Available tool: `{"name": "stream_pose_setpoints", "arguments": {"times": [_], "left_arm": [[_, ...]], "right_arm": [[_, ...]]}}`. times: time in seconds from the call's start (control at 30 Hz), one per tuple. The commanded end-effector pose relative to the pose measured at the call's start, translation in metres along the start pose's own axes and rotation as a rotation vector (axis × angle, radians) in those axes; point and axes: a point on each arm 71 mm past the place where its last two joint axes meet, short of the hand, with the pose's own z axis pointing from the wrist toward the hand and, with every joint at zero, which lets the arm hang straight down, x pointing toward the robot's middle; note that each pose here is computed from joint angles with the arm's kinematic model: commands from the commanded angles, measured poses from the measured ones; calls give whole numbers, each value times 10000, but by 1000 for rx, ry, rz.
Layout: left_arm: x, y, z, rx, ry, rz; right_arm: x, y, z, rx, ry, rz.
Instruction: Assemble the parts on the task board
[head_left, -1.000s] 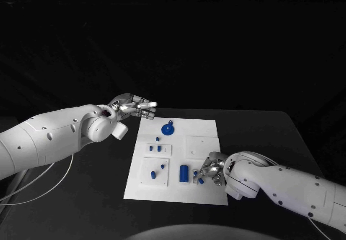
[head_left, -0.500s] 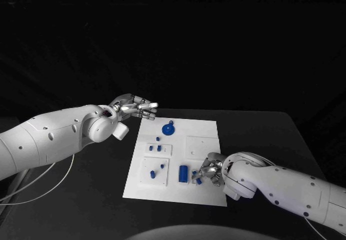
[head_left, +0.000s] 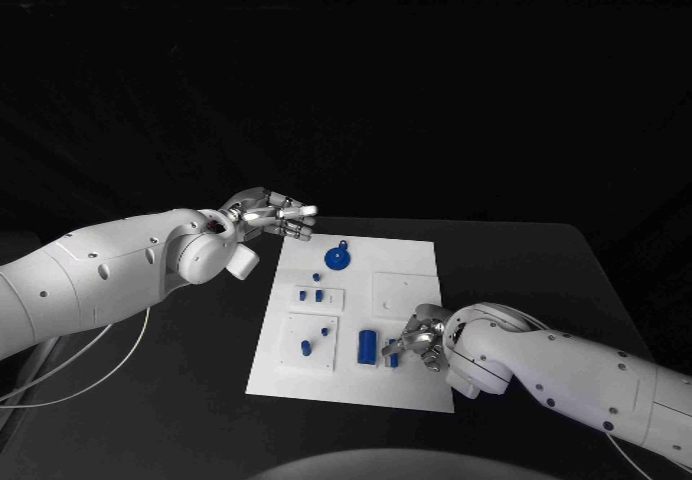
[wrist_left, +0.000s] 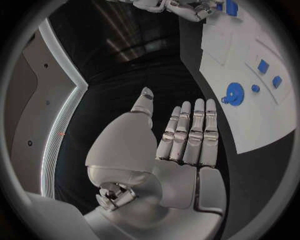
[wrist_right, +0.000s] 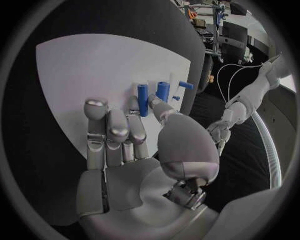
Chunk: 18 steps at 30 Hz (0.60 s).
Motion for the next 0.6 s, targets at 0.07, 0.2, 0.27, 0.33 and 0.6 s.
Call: {"name": "stream_pose_setpoints", "arguments": {"times": [0.07,0.2,0.27,0.33,0.6], "left_arm": [[23,-8,5,4,19,-3],[22,-7,4,3,19,-3],[21,-6,4,3,19,-3],[22,-6,5,3,19,-3],[20,-3,4,0,20,-2]], "right_arm": [[38,11,9,-9,22,-6],[41,12,14,-10,25,-6],[45,15,16,-12,27,-7],[51,21,18,-14,32,-7],[76,33,18,-25,45,-13]]}}
